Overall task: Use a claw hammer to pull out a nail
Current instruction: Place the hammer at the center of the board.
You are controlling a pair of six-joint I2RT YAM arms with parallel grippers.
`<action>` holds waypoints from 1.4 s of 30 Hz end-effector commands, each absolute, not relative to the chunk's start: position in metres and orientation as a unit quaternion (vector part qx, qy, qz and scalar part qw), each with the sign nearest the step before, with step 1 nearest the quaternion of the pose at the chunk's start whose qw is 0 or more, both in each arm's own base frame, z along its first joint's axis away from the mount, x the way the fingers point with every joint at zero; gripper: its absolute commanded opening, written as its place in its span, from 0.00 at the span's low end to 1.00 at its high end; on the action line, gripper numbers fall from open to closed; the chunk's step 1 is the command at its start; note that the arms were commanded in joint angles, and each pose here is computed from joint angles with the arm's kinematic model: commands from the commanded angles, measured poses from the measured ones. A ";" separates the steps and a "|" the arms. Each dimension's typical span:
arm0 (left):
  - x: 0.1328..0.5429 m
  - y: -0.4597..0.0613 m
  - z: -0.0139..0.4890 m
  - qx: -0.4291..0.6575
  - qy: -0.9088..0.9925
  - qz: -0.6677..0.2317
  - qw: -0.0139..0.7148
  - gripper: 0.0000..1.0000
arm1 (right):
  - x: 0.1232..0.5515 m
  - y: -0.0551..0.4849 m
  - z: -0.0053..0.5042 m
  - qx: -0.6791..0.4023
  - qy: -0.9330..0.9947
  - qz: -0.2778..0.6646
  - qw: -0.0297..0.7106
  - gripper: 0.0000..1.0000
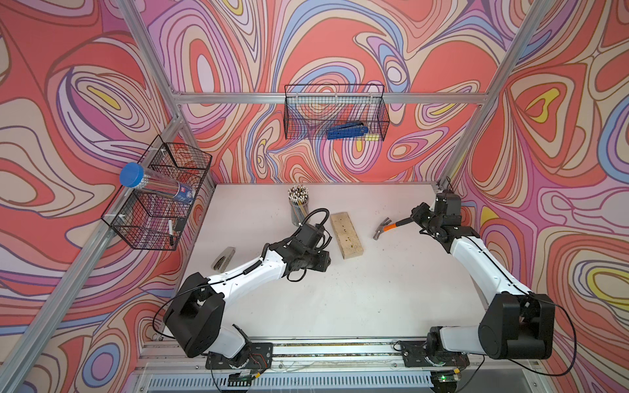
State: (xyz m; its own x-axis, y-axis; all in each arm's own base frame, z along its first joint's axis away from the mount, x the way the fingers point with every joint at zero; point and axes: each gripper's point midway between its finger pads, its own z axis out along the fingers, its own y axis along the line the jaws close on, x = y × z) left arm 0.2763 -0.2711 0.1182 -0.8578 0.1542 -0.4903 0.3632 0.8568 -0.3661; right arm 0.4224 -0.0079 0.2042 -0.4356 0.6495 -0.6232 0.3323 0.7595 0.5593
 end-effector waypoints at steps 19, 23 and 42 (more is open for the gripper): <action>0.280 -0.285 0.106 0.150 0.937 -0.235 0.209 0.43 | 0.393 -0.021 0.147 0.361 0.791 0.243 0.430 0.18; 0.280 -0.286 0.104 0.150 0.938 -0.236 0.207 0.43 | 0.384 -0.025 0.136 0.371 0.791 0.244 0.420 0.27; 0.281 -0.285 0.101 0.147 0.939 -0.233 0.207 0.43 | 0.347 -0.040 0.067 0.419 0.806 0.214 0.358 0.39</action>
